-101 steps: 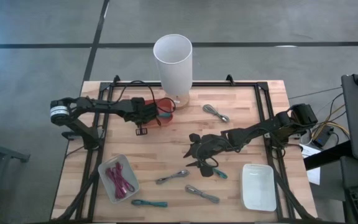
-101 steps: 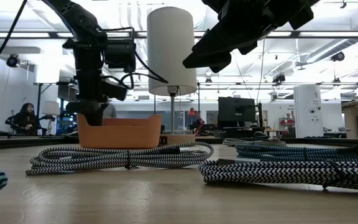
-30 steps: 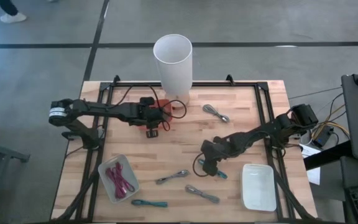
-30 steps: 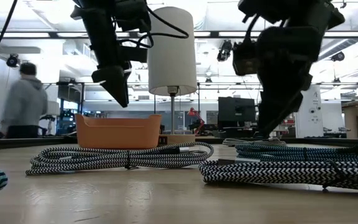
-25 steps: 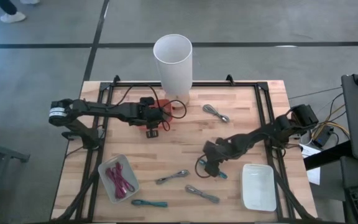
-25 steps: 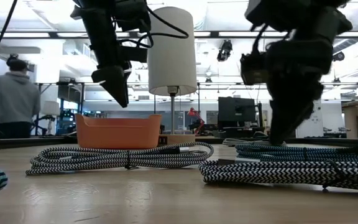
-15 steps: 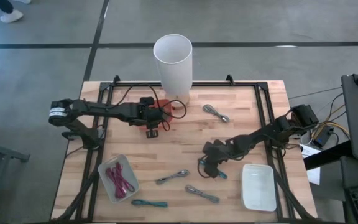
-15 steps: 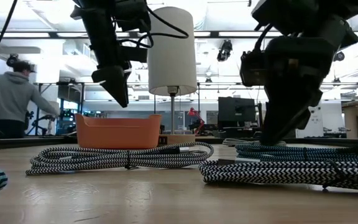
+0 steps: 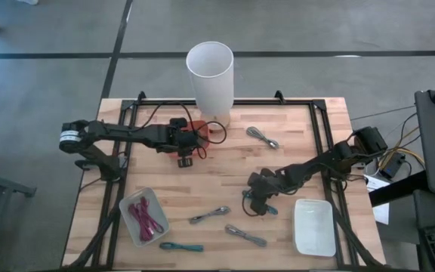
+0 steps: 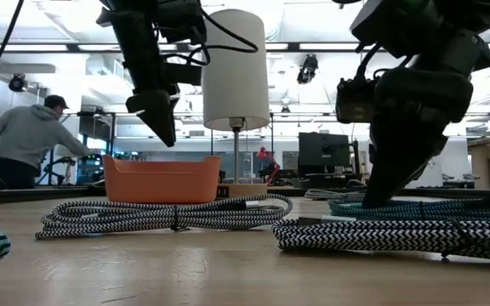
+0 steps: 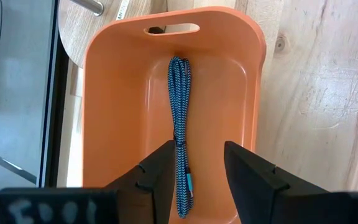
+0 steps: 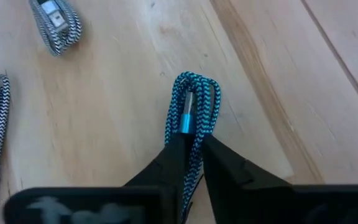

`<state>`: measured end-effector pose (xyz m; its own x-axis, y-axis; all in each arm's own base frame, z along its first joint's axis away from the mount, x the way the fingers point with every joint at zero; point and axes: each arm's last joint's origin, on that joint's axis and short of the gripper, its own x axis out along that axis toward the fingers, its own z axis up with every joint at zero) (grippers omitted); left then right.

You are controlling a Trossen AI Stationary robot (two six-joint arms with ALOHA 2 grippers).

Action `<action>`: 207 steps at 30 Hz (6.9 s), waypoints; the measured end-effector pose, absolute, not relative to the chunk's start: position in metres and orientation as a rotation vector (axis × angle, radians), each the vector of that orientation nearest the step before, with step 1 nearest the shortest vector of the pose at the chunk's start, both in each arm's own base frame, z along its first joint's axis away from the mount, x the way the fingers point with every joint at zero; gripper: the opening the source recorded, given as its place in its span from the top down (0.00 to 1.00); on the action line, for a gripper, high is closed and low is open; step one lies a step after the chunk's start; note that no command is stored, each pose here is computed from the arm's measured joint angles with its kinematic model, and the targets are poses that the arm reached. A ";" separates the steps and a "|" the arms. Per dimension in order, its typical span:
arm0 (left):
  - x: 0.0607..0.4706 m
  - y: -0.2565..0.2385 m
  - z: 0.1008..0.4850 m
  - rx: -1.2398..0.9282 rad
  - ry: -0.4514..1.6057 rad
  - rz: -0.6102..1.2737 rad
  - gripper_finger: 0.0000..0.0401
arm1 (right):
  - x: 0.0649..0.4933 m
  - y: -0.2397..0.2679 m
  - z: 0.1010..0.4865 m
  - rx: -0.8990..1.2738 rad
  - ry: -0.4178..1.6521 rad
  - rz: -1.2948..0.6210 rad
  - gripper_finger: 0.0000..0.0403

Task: Pick & Place USB Port
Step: Put the right blue charger cable into the orange bin, then put the blue charger cable into the orange bin

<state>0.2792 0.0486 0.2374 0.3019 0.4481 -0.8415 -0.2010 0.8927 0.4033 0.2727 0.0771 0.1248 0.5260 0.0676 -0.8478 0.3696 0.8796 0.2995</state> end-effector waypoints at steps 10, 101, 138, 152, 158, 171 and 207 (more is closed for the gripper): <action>0.279 0.047 0.238 0.229 1.184 0.439 0.64 | 0.282 0.080 0.135 0.476 0.977 -0.165 0.98; 0.272 -0.003 0.223 -0.009 -0.047 0.187 0.94 | 0.368 0.000 0.266 -0.098 0.093 -0.107 0.96; 0.208 0.039 0.244 -0.063 0.482 0.646 0.95 | 0.341 0.003 0.256 -0.002 0.446 -0.077 0.54; 0.223 0.081 0.248 -0.075 0.827 0.612 0.94 | 0.347 0.003 0.248 0.055 0.442 -0.091 0.54; 0.234 0.085 0.233 -0.070 0.909 0.612 0.93 | 0.347 0.003 0.248 0.055 0.442 -0.091 0.54; 0.226 0.095 0.230 -0.045 1.059 0.624 0.94 | 0.347 0.003 0.248 0.051 0.442 -0.090 0.54; 0.249 0.091 0.246 -0.031 1.032 0.601 0.71 | 0.345 0.003 0.242 0.055 0.461 -0.088 0.54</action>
